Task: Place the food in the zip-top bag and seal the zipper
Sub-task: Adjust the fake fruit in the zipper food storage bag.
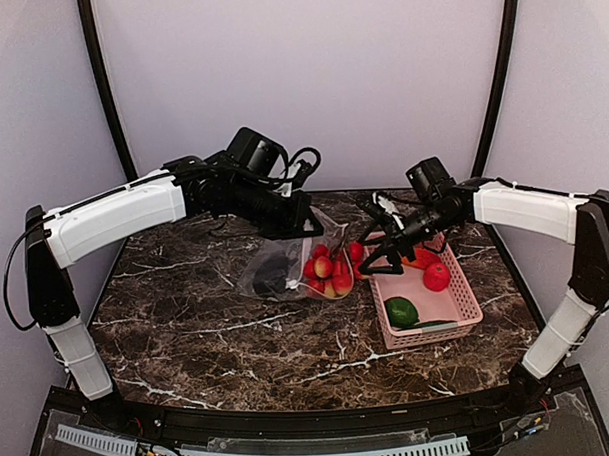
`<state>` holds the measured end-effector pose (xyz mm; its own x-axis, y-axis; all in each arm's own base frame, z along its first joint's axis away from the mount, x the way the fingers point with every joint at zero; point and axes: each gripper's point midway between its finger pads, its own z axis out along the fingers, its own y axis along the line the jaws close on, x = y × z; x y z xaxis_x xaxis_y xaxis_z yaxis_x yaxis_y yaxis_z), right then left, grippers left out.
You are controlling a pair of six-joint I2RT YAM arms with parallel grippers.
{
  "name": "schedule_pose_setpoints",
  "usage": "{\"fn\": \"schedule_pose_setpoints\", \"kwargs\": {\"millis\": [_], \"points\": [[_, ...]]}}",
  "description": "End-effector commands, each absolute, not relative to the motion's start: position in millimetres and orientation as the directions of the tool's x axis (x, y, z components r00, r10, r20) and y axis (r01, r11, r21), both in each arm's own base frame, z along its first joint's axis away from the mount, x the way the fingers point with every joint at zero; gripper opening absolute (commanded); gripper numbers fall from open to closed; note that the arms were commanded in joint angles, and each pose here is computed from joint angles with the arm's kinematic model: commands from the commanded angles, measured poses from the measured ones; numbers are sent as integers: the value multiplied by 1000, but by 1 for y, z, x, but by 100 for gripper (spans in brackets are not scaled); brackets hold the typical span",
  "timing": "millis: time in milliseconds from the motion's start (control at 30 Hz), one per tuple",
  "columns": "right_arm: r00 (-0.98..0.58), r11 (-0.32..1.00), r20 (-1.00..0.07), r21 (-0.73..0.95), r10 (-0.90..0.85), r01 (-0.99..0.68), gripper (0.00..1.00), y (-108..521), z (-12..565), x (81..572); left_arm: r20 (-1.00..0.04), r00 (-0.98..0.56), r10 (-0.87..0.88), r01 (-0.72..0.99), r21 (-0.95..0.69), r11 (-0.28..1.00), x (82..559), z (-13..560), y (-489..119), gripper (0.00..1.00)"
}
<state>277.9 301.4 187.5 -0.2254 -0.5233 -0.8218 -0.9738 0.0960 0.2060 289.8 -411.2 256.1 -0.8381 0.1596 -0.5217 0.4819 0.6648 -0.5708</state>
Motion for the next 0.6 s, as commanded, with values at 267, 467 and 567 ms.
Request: {"fn": "schedule_pose_setpoints", "kwargs": {"millis": [267,467,567], "points": [[-180,-256,-898,299,-403,-919,94,334,214,234,-577,-795,186,558,-575,598,279,287,-411,1],[-208,-321,-887,355,-412,-878,77,338,234,212,-568,-802,187,545,-565,619,281,274,-408,1],[-247,-312,-862,406,-442,-859,64,340,233,208,-570,-802,179,542,-567,620,282,273,-408,1]]}}
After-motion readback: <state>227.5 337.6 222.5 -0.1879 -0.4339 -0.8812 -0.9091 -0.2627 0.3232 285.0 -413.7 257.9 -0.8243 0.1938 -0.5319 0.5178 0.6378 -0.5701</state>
